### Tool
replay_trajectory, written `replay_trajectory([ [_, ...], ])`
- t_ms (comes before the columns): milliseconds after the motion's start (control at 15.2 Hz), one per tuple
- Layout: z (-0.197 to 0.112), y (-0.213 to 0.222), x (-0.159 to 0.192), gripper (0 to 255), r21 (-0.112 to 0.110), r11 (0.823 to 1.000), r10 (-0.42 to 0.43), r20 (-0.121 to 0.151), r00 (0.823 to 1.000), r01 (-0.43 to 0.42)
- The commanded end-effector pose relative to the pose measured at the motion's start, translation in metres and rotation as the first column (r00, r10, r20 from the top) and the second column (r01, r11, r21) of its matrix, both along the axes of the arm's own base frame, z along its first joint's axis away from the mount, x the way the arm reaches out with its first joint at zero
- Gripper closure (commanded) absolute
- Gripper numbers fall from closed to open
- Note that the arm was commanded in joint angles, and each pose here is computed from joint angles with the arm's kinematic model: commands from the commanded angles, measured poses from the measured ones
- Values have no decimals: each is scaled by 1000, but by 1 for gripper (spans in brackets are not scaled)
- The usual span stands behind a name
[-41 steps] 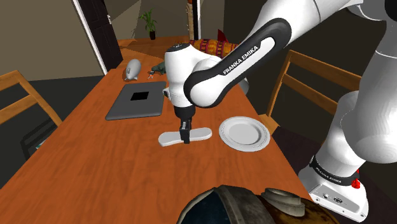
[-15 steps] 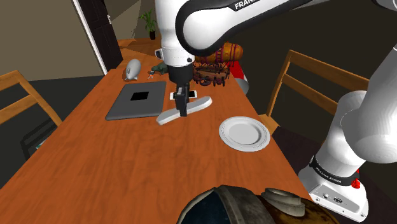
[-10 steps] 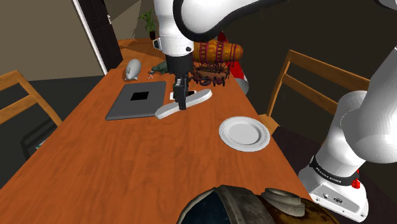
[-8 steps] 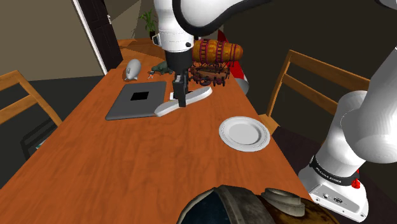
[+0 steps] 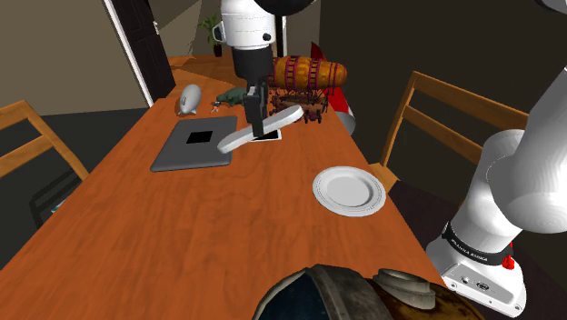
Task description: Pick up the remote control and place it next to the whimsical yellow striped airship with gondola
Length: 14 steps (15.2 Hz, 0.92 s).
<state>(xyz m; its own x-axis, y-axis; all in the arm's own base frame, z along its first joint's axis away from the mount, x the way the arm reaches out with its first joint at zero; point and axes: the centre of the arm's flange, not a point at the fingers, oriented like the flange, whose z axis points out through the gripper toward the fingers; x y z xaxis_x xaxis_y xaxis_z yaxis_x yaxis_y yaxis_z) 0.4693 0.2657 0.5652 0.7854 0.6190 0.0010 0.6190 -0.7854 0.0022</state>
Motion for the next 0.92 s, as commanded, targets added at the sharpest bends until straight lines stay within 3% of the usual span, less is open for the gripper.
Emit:
replay_trajectory([
  [0, 11, 1, 0, 255, 0, 1000, 0, 0, 1000, 0],
  [858, 80, 1, 0, 255, 0, 1000, 0, 0, 1000, 0],
])
